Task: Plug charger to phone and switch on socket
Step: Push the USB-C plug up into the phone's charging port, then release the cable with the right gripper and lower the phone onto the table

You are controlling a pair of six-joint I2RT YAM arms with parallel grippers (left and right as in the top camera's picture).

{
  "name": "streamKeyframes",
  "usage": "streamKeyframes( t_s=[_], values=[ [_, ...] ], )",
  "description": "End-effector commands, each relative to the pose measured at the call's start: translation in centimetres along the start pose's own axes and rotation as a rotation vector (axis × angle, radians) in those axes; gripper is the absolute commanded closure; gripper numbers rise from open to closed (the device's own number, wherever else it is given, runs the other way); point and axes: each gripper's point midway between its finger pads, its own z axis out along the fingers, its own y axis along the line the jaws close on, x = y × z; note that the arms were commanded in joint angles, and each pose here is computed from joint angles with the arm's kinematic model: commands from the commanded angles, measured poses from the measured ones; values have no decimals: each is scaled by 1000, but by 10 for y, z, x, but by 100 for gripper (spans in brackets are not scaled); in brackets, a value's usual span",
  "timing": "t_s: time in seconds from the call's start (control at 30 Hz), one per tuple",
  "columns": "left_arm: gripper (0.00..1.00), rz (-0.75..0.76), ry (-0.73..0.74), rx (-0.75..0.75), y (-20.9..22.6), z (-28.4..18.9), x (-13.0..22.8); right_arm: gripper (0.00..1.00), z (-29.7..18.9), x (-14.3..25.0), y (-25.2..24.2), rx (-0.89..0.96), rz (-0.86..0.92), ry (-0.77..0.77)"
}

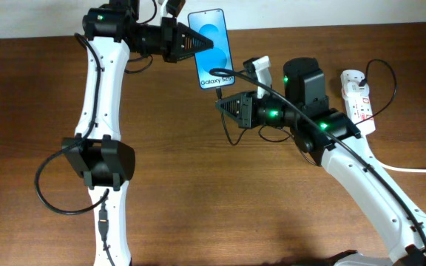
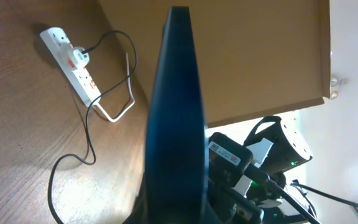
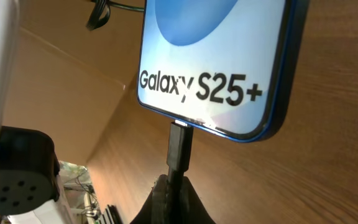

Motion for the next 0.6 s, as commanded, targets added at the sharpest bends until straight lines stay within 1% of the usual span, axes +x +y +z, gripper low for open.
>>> streamKeyframes(
  t_s=[0.0,0.17,0.3,0.43,0.47,0.57],
  values=[
    [100,27,19,31,-20,9,3,96,0,-12,0,16,-24,-44],
    [100,58,27,34,-20,11,9,96,-1,-21,1,16,-43,-80],
    [100,54,32,27,-19,11,15,96,-1,-28,0,30,-32,-109],
    [100,53,32,21,-18,11,15,96,-1,-27,1,25,-24,-107],
    [100,54,33,-2,-14,11,15,96,-1,-24,2,16,-20,-94],
    [100,58,33,-4,-14,11,14,95,0,-14,-1,20,13,-53]
  ],
)
